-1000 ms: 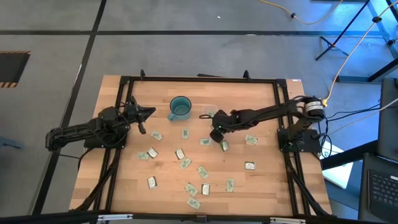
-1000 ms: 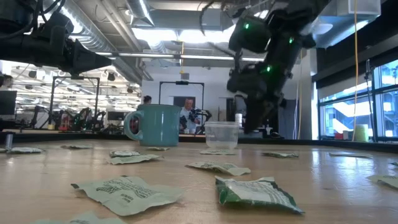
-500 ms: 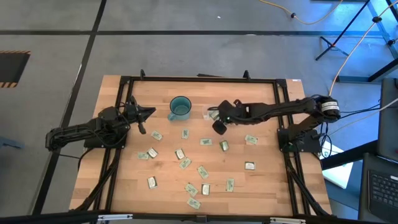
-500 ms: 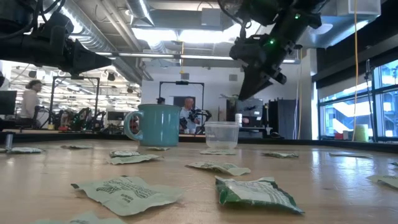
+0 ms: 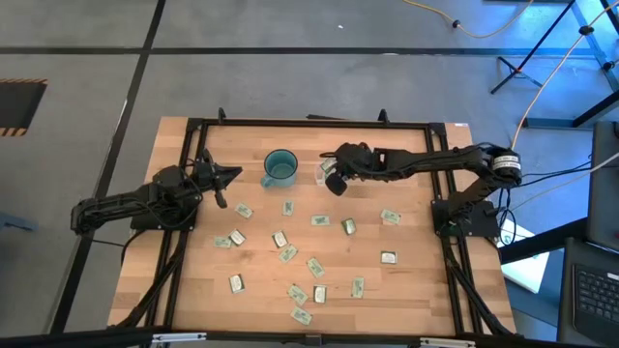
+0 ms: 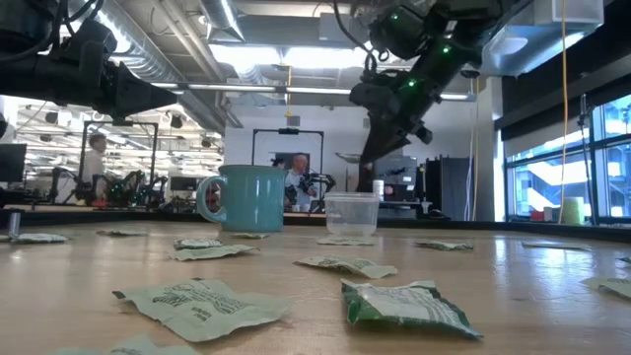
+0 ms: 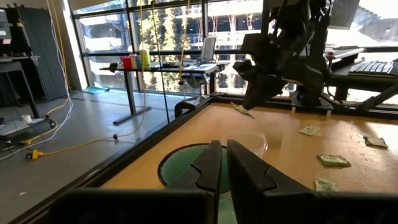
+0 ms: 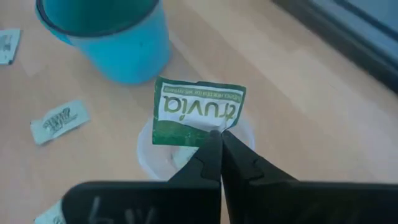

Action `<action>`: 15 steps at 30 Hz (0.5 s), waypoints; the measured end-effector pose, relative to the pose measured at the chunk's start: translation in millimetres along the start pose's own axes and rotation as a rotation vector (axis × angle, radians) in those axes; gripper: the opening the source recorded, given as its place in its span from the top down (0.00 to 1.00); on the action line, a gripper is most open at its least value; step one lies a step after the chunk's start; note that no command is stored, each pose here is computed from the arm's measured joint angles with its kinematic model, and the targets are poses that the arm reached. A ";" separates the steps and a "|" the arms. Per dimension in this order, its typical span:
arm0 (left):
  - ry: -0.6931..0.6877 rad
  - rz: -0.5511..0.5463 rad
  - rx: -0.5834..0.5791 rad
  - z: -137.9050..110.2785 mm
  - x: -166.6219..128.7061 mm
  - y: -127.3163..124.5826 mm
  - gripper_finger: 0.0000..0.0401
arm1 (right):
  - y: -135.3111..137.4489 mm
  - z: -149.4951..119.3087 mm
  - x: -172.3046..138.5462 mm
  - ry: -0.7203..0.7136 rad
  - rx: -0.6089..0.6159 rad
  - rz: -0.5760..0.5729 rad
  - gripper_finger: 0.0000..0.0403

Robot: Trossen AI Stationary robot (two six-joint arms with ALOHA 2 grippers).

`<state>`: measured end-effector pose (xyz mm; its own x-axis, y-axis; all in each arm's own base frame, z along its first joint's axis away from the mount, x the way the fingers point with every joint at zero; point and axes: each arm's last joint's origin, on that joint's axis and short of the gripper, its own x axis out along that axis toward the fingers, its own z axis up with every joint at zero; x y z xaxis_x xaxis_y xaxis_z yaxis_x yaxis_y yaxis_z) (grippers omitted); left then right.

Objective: Pick and place items into bin
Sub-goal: Put the green stevia packet into the transparent bin

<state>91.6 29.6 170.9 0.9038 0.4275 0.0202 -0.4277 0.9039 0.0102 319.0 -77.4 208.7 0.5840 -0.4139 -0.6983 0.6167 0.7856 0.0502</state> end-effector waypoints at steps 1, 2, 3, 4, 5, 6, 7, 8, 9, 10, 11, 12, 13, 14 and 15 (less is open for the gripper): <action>0.000 0.000 0.000 0.0 0.0 0.0 0.95 | 0.7 0.4 2.0 -0.008 -0.002 0.003 1.00; 0.000 0.000 0.000 0.0 0.0 0.0 0.95 | -0.1 -0.2 3.8 -0.003 -0.002 -0.001 1.00; 0.000 0.000 0.000 0.0 0.0 0.0 0.95 | -1.0 -0.7 5.4 0.002 -0.002 -0.005 1.00; 0.000 0.000 0.000 0.0 0.0 0.0 0.95 | -1.1 -1.2 6.5 0.007 -0.002 -0.002 1.00; 0.000 0.000 0.000 0.0 0.0 0.0 0.95 | -1.9 -1.2 7.4 0.013 -0.002 0.007 1.00; 0.000 0.000 0.000 0.0 0.0 0.0 0.95 | -2.6 -1.2 8.0 0.018 -0.007 0.014 1.00; 0.000 0.000 0.000 0.0 0.0 0.0 0.95 | -2.8 -1.2 8.4 0.022 -0.013 0.023 1.00; -0.001 0.000 0.000 0.0 0.0 0.0 0.95 | -2.9 -1.2 8.5 0.024 -0.015 0.028 1.00; -0.001 0.000 0.000 0.1 0.0 0.0 0.95 | -2.9 -1.1 8.5 0.023 -0.016 0.029 1.00; -0.001 0.000 0.000 0.1 0.0 0.0 0.95 | -2.8 -1.2 8.5 0.024 -0.017 0.031 1.00; -0.001 0.000 0.000 0.1 0.0 0.0 0.95 | -2.8 -1.3 8.6 0.025 -0.018 0.031 1.00; 0.000 0.000 0.000 0.0 0.0 0.0 0.95 | -2.8 -1.3 8.6 0.025 -0.018 0.032 1.00; 0.000 0.000 0.000 0.1 0.0 0.0 0.95 | -2.8 -1.3 8.6 0.025 -0.018 0.031 1.00; 0.000 0.000 0.000 0.0 0.0 0.0 0.95 | -2.8 -1.3 8.7 0.026 -0.018 0.031 1.00; 0.000 0.000 0.000 0.1 0.0 0.0 0.95 | -2.8 -1.4 8.7 0.026 -0.018 0.031 1.00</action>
<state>91.6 29.6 171.0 0.9037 0.4276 0.0207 -0.4279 0.9038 0.0104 321.6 -82.6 201.5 0.5887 -0.3773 -0.7149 0.5886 0.8063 0.0593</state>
